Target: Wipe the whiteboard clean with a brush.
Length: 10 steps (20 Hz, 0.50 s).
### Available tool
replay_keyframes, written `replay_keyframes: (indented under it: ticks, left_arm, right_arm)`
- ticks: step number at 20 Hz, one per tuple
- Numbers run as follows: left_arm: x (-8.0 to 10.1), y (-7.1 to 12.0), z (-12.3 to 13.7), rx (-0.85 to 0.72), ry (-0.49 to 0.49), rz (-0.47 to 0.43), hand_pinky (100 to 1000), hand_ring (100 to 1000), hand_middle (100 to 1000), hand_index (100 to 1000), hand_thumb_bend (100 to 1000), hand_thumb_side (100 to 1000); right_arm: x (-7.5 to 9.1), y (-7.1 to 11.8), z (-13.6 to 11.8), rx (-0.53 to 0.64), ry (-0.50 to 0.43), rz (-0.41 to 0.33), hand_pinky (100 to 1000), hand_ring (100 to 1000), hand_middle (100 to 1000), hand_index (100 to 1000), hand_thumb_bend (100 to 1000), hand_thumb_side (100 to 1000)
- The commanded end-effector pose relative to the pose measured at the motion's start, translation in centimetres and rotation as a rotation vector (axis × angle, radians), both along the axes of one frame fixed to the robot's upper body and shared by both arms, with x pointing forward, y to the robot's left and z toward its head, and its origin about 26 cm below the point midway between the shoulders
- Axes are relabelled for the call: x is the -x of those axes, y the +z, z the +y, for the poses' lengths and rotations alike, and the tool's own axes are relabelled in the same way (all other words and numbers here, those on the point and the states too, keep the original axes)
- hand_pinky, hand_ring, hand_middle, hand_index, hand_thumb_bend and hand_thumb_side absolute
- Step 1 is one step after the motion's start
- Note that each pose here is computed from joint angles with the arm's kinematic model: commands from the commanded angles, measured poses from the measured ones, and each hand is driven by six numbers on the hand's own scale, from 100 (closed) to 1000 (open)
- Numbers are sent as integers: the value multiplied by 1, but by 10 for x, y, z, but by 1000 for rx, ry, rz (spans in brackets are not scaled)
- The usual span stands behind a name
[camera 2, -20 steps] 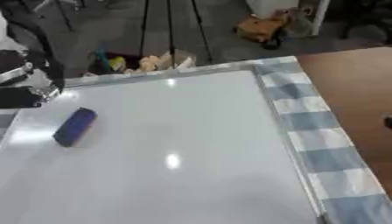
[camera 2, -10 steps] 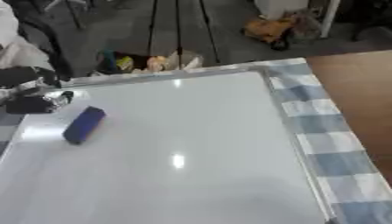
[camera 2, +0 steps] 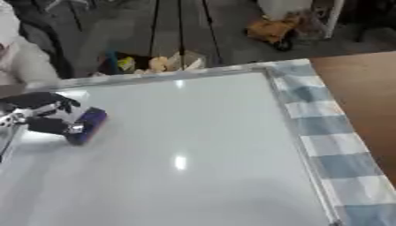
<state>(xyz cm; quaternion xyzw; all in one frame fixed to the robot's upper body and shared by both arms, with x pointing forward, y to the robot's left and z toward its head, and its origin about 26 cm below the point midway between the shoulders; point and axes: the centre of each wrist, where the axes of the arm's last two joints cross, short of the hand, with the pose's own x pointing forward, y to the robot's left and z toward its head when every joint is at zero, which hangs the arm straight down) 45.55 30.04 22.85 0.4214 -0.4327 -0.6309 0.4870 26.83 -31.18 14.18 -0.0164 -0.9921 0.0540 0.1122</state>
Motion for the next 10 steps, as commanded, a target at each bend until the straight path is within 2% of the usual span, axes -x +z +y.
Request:
replay_keyframes:
  ticks: [1,4,10]
  left_arm:
    - [-3,10,4,-22,39,-38,794,874,766,945,607,1000]
    - [-6,7,1,-43,65,-42,808,883,773,946,643,1000]
    - [-11,4,-3,-93,133,-92,831,895,782,949,656,1000]
  right_arm:
    - [1,7,-1,21,6,-22,830,838,576,905,100,960]
    - [1,7,-1,22,8,-20,830,838,575,905,100,960]
    - [0,8,0,23,15,-19,830,838,575,905,100,960]
